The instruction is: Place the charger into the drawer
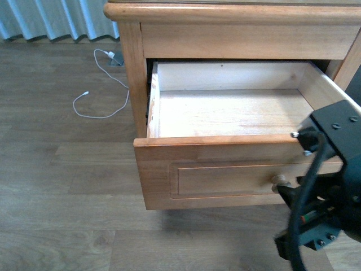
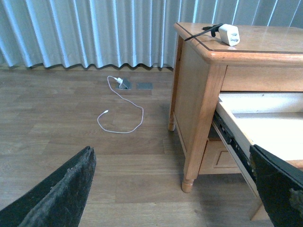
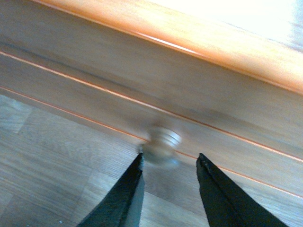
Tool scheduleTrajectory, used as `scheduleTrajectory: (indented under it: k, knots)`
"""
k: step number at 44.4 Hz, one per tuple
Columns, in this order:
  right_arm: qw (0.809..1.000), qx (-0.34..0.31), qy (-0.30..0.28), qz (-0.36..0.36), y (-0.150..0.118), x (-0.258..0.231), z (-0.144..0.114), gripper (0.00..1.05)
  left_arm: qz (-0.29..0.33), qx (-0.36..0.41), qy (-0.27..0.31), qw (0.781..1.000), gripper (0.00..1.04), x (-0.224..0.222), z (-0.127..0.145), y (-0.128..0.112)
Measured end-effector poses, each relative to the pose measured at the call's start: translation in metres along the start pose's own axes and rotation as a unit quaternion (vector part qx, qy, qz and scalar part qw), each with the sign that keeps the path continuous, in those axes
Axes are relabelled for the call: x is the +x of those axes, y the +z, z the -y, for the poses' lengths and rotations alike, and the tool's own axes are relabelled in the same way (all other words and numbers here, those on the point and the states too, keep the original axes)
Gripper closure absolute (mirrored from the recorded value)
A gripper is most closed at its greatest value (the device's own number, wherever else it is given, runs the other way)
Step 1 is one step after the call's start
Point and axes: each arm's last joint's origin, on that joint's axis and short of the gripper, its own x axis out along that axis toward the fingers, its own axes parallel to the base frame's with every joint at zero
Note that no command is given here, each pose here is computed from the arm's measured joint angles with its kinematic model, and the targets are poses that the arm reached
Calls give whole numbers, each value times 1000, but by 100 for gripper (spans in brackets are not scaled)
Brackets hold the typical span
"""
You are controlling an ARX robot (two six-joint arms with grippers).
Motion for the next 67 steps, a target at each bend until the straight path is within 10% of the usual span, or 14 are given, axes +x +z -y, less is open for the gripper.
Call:
scheduleTrajectory:
  k: [18, 61, 67]
  knots:
    - [994, 81, -37, 62, 9, -83, 31, 6, 0, 0, 0, 1000, 6, 0, 0, 0]
    - [939, 201, -135, 246, 1, -205, 86, 8, 0, 0, 0, 1000, 6, 0, 0, 0]
    - [930, 134, -177, 293, -4, -198, 74, 33, 0, 0, 0, 1000, 6, 0, 0, 0]
